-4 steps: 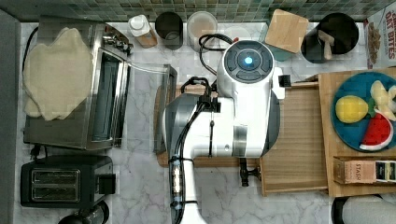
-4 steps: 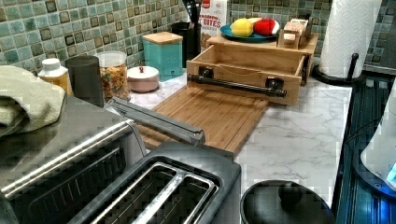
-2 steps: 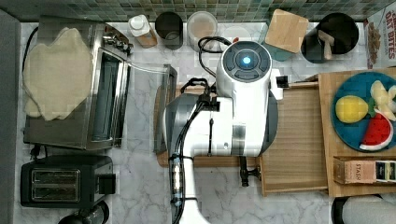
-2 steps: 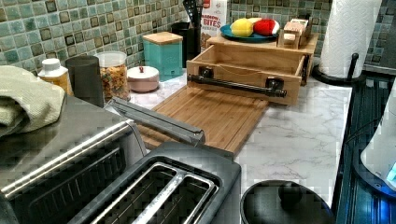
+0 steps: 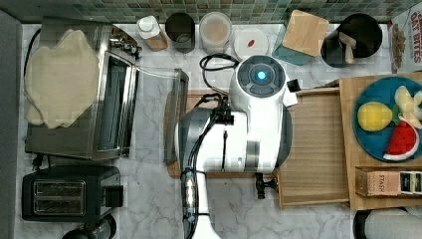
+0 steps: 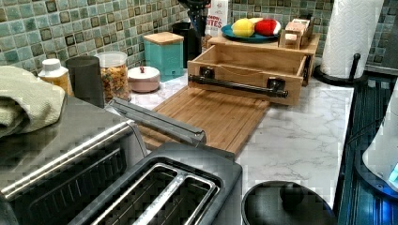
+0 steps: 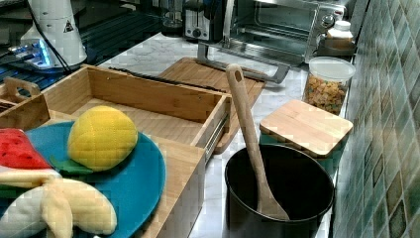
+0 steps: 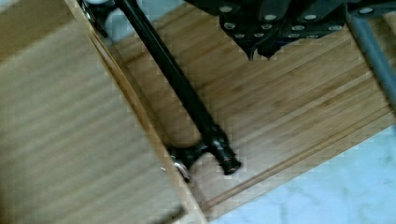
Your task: Close the drawer.
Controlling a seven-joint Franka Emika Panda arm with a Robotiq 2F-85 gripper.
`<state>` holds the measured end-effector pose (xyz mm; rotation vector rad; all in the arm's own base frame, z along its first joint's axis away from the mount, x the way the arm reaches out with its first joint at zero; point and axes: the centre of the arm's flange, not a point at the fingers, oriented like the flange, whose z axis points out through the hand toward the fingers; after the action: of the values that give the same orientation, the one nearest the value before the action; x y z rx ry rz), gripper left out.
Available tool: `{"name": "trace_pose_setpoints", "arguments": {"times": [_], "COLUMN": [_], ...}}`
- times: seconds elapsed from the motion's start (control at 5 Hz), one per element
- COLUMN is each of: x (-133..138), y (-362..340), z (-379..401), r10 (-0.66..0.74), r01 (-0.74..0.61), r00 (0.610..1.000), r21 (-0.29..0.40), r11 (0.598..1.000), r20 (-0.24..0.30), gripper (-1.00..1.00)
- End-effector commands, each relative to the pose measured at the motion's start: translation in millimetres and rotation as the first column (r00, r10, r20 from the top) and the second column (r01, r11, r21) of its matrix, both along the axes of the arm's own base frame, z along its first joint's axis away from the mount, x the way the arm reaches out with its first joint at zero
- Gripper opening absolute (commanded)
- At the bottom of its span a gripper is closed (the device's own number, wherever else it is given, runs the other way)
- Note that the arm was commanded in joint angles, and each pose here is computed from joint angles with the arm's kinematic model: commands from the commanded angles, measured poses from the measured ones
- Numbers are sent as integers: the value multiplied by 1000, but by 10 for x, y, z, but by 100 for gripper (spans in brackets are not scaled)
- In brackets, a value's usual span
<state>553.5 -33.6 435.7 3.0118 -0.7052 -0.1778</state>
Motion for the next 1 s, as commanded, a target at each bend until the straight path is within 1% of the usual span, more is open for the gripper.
{"name": "trace_pose_setpoints", "arguments": {"times": [0.2, 0.4, 0.6, 0.8, 1.0], "x": [-403, -402, -371, -524, -682], "y": [198, 195, 160, 221, 274], "z": [-177, -415, -768, -967, -1160], "r10": [303, 341, 378, 412, 416], "r01": [-307, -342, -379, -413, -416], "r00": [950, 939, 925, 911, 909], "r21": [54, 16, 25, 9, 17], "r11": [950, 940, 925, 911, 909], "r20": [80, 41, 33, 31, 26], "gripper": [-100, -100, -100, -100, -100]}}
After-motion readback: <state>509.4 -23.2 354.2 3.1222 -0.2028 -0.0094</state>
